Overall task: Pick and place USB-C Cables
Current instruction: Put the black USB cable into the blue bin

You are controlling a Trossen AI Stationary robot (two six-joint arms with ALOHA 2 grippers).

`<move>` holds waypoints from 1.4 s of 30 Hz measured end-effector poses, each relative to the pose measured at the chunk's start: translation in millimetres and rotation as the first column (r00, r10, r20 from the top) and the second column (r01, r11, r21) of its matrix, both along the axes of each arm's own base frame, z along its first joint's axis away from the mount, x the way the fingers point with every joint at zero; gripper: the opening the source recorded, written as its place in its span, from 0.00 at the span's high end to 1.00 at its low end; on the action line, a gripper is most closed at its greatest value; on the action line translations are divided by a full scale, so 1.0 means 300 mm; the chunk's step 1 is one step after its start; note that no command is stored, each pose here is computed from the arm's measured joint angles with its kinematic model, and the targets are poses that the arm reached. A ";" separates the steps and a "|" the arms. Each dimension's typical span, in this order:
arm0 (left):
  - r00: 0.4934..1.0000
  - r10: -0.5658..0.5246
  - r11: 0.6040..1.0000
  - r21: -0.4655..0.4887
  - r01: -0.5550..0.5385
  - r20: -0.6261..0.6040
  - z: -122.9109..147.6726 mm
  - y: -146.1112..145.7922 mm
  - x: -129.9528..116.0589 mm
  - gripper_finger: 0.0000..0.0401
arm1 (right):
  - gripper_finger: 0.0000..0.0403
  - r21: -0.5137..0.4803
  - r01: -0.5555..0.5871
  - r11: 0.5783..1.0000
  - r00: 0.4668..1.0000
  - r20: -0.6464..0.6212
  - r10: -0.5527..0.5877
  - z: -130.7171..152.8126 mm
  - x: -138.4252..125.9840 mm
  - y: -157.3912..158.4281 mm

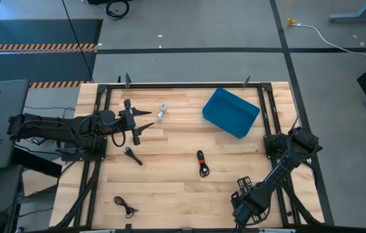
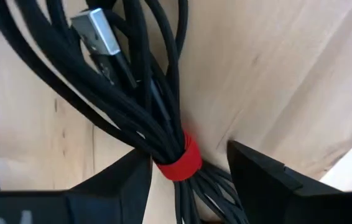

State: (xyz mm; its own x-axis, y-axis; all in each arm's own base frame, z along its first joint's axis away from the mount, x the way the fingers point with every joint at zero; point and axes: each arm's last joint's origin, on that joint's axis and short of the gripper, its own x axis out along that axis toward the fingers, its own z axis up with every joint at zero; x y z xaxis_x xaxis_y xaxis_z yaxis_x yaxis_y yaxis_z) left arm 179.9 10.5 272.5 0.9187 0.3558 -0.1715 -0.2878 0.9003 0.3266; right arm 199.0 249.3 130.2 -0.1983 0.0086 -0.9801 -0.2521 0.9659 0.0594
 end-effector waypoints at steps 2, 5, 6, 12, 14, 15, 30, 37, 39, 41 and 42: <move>1.000 0.000 1.000 0.000 0.000 0.000 0.000 0.000 0.000 0.47 | 0.52 -0.017 0.011 1.000 1.000 0.016 -0.011 0.006 0.000 -0.005; 1.000 0.000 1.000 0.000 0.000 0.000 0.000 0.000 0.000 0.47 | 0.62 -0.036 0.023 0.999 1.000 0.016 -0.022 0.009 0.005 -0.019; 1.000 0.000 1.000 0.000 0.000 0.000 0.000 0.000 0.000 0.47 | 0.66 -0.033 0.027 0.999 1.000 0.015 -0.026 0.009 0.008 -0.021; 1.000 0.000 1.000 -0.001 0.000 0.000 0.000 0.000 0.000 0.47 | 0.86 -0.034 0.075 0.997 0.997 0.008 -0.075 0.010 0.046 -0.056; 1.000 0.000 1.000 -0.001 0.000 0.000 0.000 0.000 0.000 0.47 | 0.86 -0.037 0.094 0.995 0.996 0.010 -0.093 0.011 0.064 -0.074; 1.000 0.000 1.000 -0.002 0.000 0.001 0.000 0.000 0.000 0.47 | 0.86 -0.044 0.106 0.993 0.994 0.012 -0.105 0.011 0.073 -0.085; 1.000 0.004 1.000 -0.023 -0.004 0.000 -0.003 0.000 0.000 0.47 | 0.86 -0.320 0.312 0.894 0.946 0.195 -0.260 0.216 0.238 -0.366; 1.000 0.004 1.000 -0.023 -0.004 0.000 -0.003 0.000 0.000 0.47 | 0.86 -0.281 0.540 0.794 0.826 0.359 -0.435 0.358 0.259 -0.588; 1.000 0.004 1.000 -0.023 -0.004 0.000 -0.003 0.000 0.000 0.47 | 0.86 -0.275 0.570 0.774 0.806 0.371 -0.461 0.384 0.258 -0.653; 1.000 0.004 1.000 -0.023 -0.004 0.000 -0.003 0.000 0.000 0.47 | 0.86 -0.271 0.602 0.751 0.785 0.373 -0.494 0.401 0.258 -0.722; 1.000 0.004 1.000 -0.023 -0.004 0.000 -0.003 0.000 0.000 0.47 | 0.86 -0.270 0.616 0.740 0.776 0.372 -0.510 0.406 0.258 -0.754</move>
State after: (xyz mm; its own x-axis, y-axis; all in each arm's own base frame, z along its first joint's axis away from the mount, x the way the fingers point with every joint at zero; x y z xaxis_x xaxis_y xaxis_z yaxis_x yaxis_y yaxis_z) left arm 179.8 10.4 271.7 0.9172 0.3556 -0.1796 -0.2916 0.9065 0.3053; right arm 276.6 22.9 252.0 -0.0133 -0.3222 -0.9466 0.3909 0.8696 -0.3016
